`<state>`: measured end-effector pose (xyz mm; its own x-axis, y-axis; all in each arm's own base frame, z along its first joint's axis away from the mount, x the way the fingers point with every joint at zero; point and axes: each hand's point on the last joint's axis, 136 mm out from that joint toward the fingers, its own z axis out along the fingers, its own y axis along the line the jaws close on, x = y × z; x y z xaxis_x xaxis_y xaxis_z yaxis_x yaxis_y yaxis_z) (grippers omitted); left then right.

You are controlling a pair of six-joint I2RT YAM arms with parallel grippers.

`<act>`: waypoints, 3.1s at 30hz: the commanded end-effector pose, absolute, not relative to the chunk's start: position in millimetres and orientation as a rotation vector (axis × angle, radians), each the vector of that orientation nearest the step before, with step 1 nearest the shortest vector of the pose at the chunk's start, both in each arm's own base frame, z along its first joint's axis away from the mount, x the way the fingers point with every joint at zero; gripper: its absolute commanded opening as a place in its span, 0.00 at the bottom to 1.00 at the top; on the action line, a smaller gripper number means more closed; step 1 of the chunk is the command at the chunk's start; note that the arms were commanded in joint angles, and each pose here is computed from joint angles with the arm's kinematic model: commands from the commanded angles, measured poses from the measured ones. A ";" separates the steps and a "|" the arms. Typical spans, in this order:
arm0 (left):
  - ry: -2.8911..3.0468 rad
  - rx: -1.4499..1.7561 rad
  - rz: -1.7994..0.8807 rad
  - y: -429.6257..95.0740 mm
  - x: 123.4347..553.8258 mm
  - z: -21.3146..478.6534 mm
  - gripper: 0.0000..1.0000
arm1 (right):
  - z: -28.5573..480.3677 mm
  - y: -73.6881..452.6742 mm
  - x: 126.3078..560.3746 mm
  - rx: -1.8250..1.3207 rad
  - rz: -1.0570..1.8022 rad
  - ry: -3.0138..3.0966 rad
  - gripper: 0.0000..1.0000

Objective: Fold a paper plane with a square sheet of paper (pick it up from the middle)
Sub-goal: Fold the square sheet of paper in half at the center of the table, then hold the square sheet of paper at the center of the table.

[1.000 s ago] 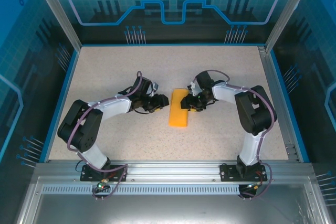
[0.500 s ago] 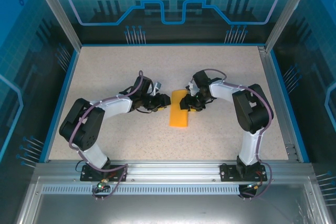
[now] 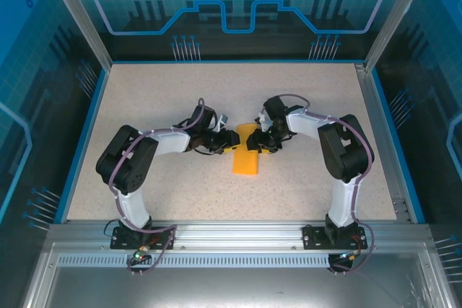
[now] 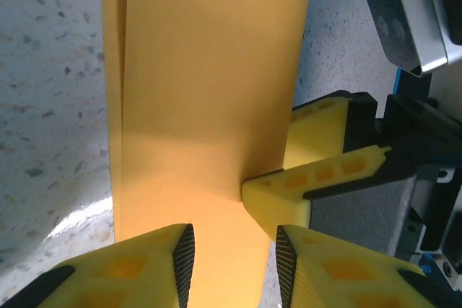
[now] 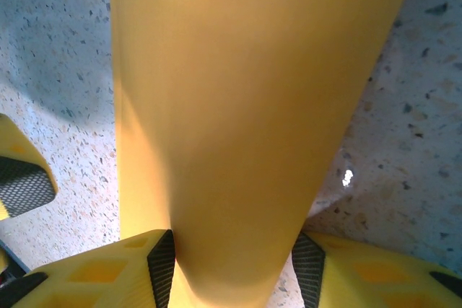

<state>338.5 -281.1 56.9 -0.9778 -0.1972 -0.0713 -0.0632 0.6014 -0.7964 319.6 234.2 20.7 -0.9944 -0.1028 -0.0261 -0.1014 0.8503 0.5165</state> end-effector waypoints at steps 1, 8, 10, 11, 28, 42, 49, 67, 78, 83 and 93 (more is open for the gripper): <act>2.658 -0.202 -1.377 -295.6 342.2 62.7 0.39 | -1.0 230.3 308.1 0.150 -0.736 -2.990 0.51; 2.686 -0.228 -1.359 -300.4 343.8 48.9 0.37 | 0.8 230.7 308.4 0.155 -0.738 -2.990 0.52; 2.710 -0.255 -1.327 -297.5 343.2 41.3 0.35 | 1.7 231.8 308.4 0.155 -0.749 -2.990 0.53; 2.726 -0.274 -1.303 -295.0 342.0 36.2 0.35 | 2.6 232.7 309.2 0.154 -0.756 -2.992 0.53; 2.756 -0.353 -1.256 -284.6 331.3 20.4 0.29 | 41.7 241.6 324.2 -0.037 -0.995 -3.085 0.59; 2.746 -0.334 -1.266 -285.9 329.7 25.3 0.29 | 24.5 231.7 320.9 -0.144 -0.973 -3.094 0.49; 2.615 -0.238 -1.281 -285.0 330.7 64.8 0.40 | 15.6 226.8 316.8 -0.127 -0.905 -3.086 0.46; 2.518 -0.340 -0.983 -233.1 330.2 96.1 0.53 | -4.6 215.9 309.4 -0.114 -0.678 -3.063 0.47; 2.528 -0.344 -0.980 -232.9 329.3 92.8 0.53 | -12.5 206.3 304.7 -0.109 -0.540 -3.055 0.47; 2.535 -0.338 -0.989 -234.6 329.0 93.4 0.54 | -14.6 205.7 305.0 -0.132 -0.526 -3.053 0.47; 2.548 -0.328 -1.034 -241.9 330.4 91.5 0.48 | -19.3 200.4 302.3 -0.144 -0.460 -3.052 0.47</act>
